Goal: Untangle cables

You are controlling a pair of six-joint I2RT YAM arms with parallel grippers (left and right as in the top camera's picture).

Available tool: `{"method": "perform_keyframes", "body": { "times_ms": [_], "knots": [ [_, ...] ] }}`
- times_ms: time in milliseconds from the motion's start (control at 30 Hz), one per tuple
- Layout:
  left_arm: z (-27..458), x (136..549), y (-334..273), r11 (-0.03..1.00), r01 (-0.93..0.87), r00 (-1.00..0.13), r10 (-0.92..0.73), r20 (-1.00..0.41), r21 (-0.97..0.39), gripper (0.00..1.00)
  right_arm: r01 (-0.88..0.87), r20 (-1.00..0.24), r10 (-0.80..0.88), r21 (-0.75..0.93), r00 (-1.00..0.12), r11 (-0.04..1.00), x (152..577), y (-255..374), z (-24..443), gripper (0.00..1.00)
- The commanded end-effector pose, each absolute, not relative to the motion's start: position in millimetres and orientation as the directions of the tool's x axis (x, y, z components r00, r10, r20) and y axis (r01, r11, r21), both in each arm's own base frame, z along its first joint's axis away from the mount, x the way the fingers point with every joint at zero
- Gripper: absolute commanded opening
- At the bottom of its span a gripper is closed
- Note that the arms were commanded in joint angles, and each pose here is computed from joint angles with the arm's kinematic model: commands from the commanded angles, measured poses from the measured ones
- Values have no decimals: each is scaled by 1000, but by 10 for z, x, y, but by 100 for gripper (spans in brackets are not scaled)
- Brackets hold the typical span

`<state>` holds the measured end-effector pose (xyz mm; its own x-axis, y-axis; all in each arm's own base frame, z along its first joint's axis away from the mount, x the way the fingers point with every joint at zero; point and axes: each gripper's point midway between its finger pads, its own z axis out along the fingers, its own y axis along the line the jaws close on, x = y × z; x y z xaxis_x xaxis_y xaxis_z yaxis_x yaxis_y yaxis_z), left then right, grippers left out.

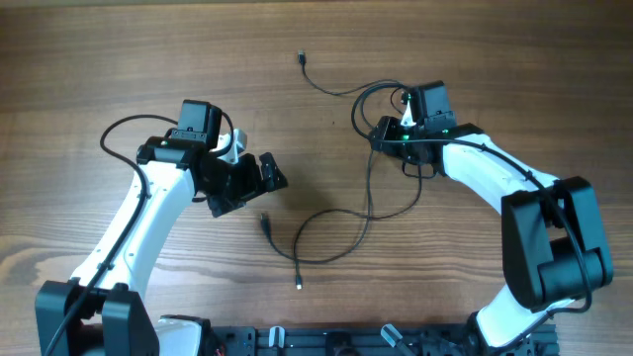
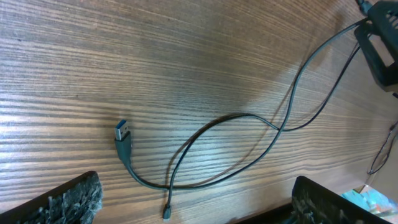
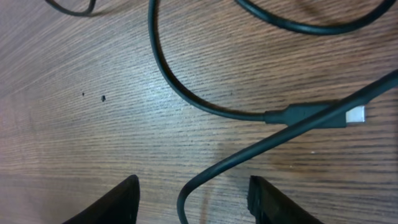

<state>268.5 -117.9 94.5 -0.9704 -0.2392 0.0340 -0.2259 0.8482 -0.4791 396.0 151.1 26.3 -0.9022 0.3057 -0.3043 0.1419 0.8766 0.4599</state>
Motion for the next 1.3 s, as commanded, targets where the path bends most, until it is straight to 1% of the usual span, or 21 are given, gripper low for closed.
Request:
{"method": "perform_keyframes", "body": {
  "times_ms": [0, 200, 333, 367, 467, 500, 533, 633, 700, 833, 900, 967, 1067, 1100, 1167, 1200, 1267],
  "knots": [
    [974, 2668, -1207, 848, -205, -976, -216, 33, -489, 100, 156, -299, 302, 428, -905, 890, 3952, 1495, 120, 59],
    [974, 2668, -1207, 848, -205, -976, -216, 33, -489, 100, 160, -282, 295, 418, -913, 894, 3941, 1496, -15, 57],
    [974, 2670, -1205, 848, -205, -976, -217, 32, -489, 100, 156, -256, 289, 439, -922, 885, 3922, 1553, -94, 52],
    [974, 2670, -1205, 848, -205, -976, -217, 32, -489, 100, 148, -259, 288, 451, -922, 880, 3936, 1575, -78, 47],
    [974, 2670, -1205, 848, -205, -976, -217, 32, -489, 100, 101, -255, 271, 527, -928, 844, 3964, 1729, 14, 21],
    [973, 2669, -1206, 848, -205, -976, -217, 32, -489, 100, 90, -252, 266, 544, -930, 834, 3964, 1766, 35, 6],
    [973, 2668, -1205, 848, -205, -976, -217, 33, -488, 100, 83, -250, 262, 556, -932, 827, 3962, 1790, 52, 4],
    [970, 2650, -1202, 849, -209, -975, -217, 40, -485, 100, 24, -273, 218, 572, -937, 820, 3975, 1850, 178, 4],
    [968, 2641, -1200, 849, -211, -975, -217, 44, -484, 100, 0, -290, 201, 568, -936, 823, 3979, 1853, 348, 5],
    [967, 2625, -1200, 843, -240, -969, -240, 64, -481, 100, -43, -364, 221, 594, -905, 803, 4050, 1876, 1034, 4],
    [967, 2626, -1199, 843, -240, -969, -240, 64, -481, 100, -108, -418, 224, 637, -880, 763, 4056, 1950, 1541, 4],
    [967, 2627, -1199, 843, -240, -969, -240, 63, -481, 100, -178, -468, 246, 691, -849, 701, 4021, 2033, 2099, 4],
    [967, 2628, -1199, 843, -239, -969, -239, 62, -481, 100, -250, -505, 304, 760, -807, 600, 3932, 2112, 2797, 4],
    [967, 2629, -1199, 843, -239, -969, -239, 62, -481, 100, -303, -516, 321, 795, -794, 526, 3864, 2179, 3150, 4],
    [967, 2628, -1199, 843, -239, -969, -239, 62, -481, 100, -424, -538, 313, 829, -782, 366, 3697, 2318, 3706, 4],
    [967, 2628, -1199, 843, -239, -969, -239, 62, -481, 100, -497, -560, 298, 826, -773, 264, 3580, 2385, 4002, 4],
    [967, 2629, -1199, 843, -239, -969, -239, 62, -481, 100, -612, -612, 270, 785, -743, 95, 3350, 2451, 4465, 5]
  ]
}}
